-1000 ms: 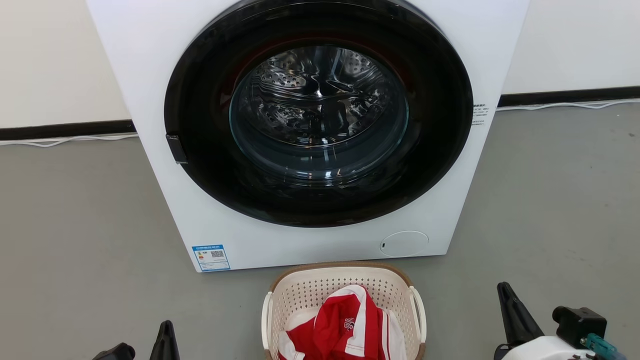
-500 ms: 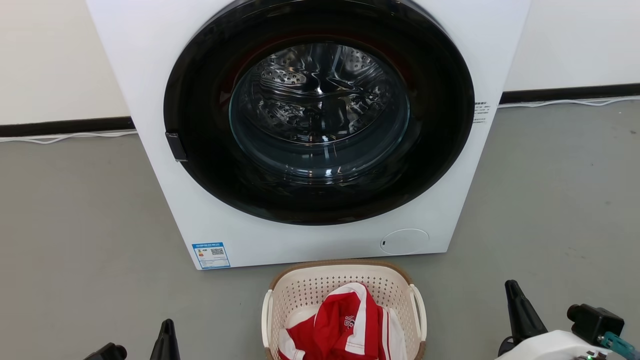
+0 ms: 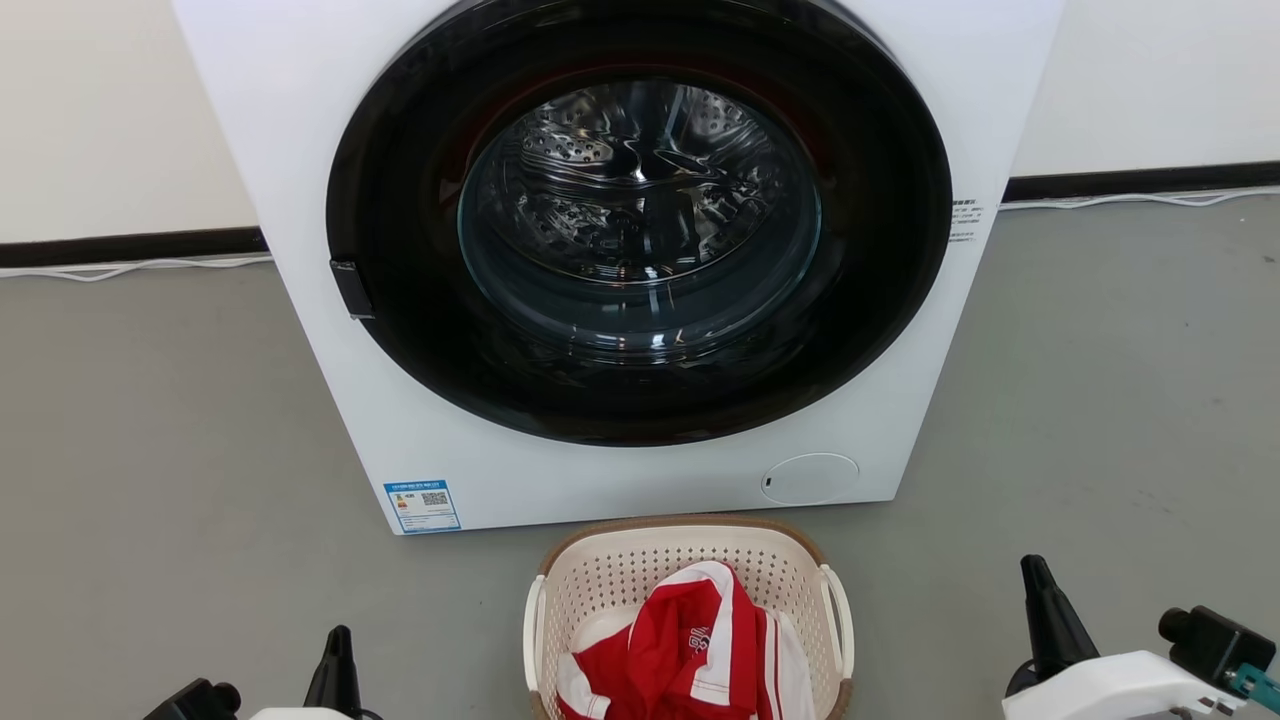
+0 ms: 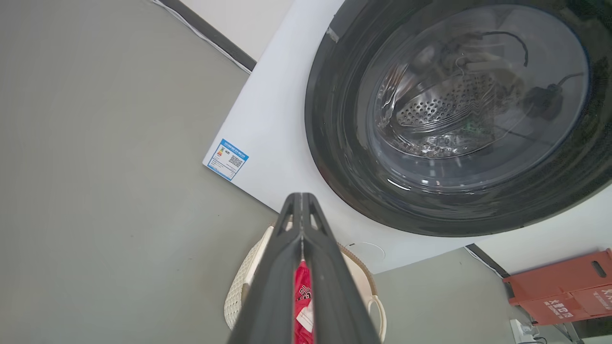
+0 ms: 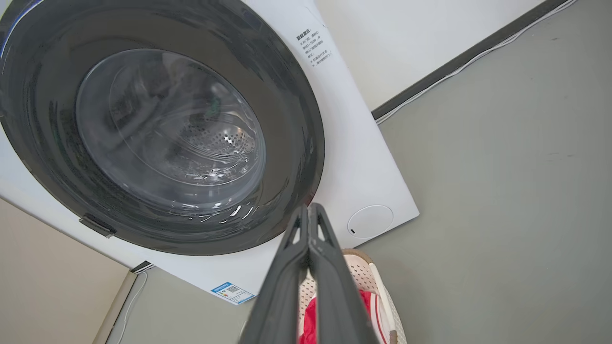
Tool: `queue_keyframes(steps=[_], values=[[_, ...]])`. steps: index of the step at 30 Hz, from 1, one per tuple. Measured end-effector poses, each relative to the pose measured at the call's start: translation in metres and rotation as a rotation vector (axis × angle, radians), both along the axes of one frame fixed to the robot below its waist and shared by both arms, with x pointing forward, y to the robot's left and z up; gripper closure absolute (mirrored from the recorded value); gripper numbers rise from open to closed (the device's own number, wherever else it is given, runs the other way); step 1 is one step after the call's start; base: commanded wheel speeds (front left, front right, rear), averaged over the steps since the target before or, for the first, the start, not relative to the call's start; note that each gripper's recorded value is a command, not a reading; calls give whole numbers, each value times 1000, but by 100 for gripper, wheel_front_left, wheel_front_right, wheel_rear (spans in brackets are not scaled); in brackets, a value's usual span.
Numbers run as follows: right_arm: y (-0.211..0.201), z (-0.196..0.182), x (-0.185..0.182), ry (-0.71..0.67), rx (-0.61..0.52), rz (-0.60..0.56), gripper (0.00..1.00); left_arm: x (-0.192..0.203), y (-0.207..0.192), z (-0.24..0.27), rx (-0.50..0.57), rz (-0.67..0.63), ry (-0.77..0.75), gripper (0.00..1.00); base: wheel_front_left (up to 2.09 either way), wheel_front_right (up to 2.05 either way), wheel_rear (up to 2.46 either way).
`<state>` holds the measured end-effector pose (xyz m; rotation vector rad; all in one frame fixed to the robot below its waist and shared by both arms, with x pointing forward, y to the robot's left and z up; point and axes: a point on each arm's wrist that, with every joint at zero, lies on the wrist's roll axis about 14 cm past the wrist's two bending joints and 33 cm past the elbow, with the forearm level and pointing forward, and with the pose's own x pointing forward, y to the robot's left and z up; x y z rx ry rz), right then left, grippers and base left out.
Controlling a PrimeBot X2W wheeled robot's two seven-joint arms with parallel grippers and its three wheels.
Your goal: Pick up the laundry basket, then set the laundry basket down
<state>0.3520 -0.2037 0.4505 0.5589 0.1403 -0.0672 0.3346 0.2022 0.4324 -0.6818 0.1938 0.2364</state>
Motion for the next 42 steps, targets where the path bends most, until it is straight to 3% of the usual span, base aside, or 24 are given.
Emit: queue_keyframes(steps=[42], values=[[-4, 10, 12, -17, 493, -96, 100, 16, -8, 10, -446, 19, -58, 100, 0, 0, 0]])
